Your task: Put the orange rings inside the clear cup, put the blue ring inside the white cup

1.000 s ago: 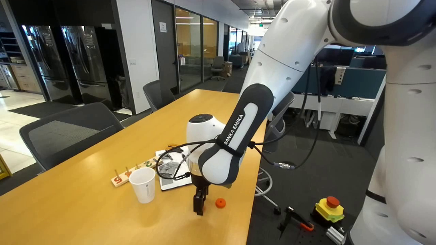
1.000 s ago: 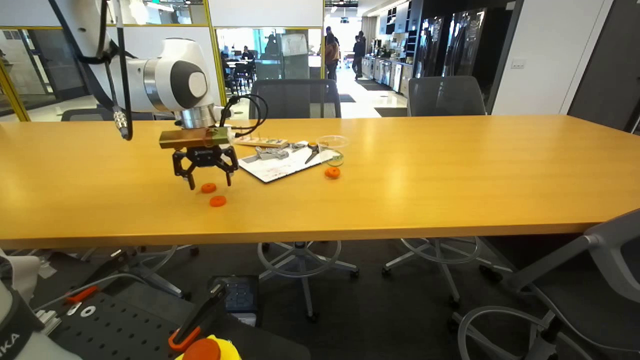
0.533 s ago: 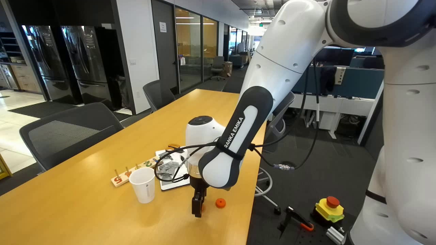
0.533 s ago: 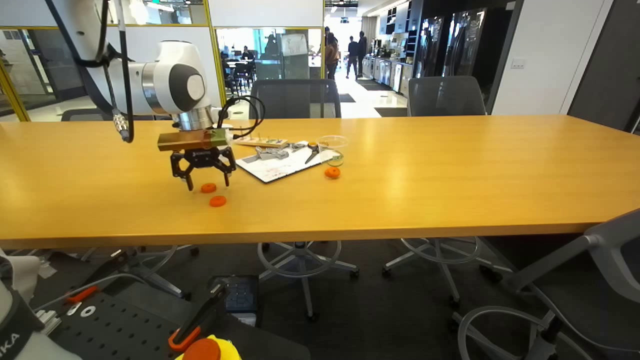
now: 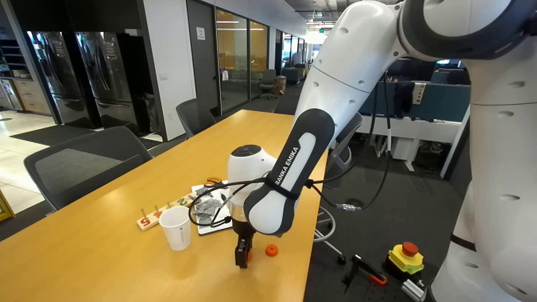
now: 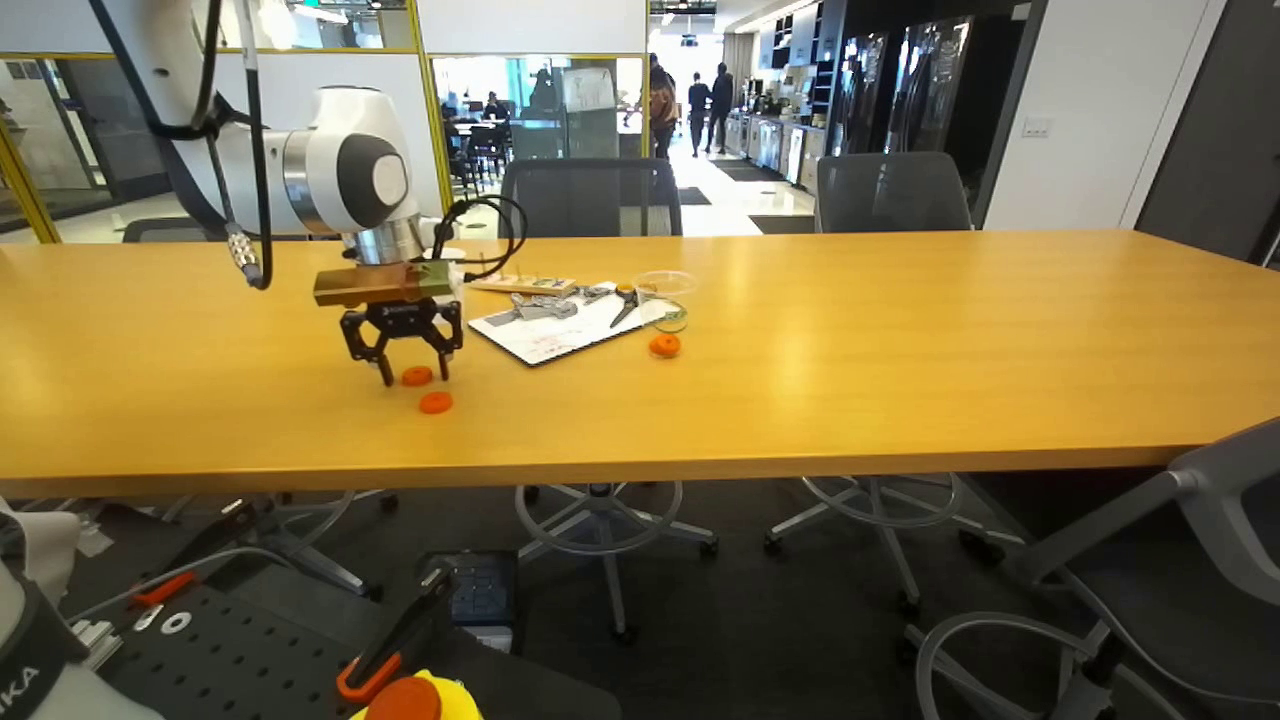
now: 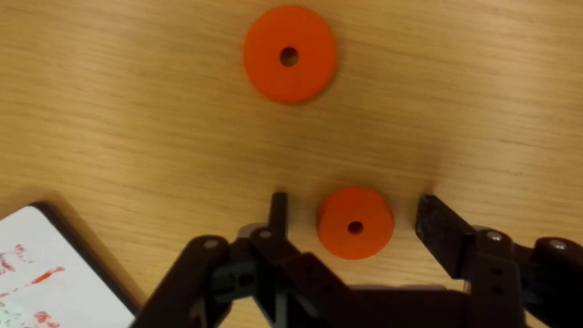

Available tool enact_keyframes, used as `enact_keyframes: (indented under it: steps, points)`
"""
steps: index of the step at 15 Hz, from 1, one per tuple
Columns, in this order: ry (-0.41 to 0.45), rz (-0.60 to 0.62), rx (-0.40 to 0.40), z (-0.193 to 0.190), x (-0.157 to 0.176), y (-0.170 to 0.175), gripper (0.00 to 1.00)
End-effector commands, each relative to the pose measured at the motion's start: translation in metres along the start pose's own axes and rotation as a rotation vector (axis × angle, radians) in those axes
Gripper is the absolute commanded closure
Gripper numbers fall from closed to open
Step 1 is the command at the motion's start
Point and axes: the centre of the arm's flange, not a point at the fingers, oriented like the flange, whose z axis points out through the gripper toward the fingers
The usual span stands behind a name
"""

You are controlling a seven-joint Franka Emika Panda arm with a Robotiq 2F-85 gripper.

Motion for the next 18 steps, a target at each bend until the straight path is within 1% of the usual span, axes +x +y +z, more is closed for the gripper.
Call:
enact_keyframes:
  steps: [1,4,7,9,13,16,18]
  points:
    - [0.024,0.009,-0.018,-0.003,0.007,-0.001,0.57]
    - [0.025,0.015,-0.026,-0.007,0.007,-0.001,0.81]
    - [0.027,0.04,-0.058,-0.014,0.005,0.01,0.79]
    - [0.054,0.093,-0.069,-0.034,0.002,0.036,0.79]
    - [0.133,0.23,-0.063,-0.09,-0.003,0.105,0.79]
    - [0.188,0.338,-0.094,-0.124,-0.008,0.156,0.79]
    - [0.21,0.397,-0.126,-0.141,-0.012,0.185,0.79]
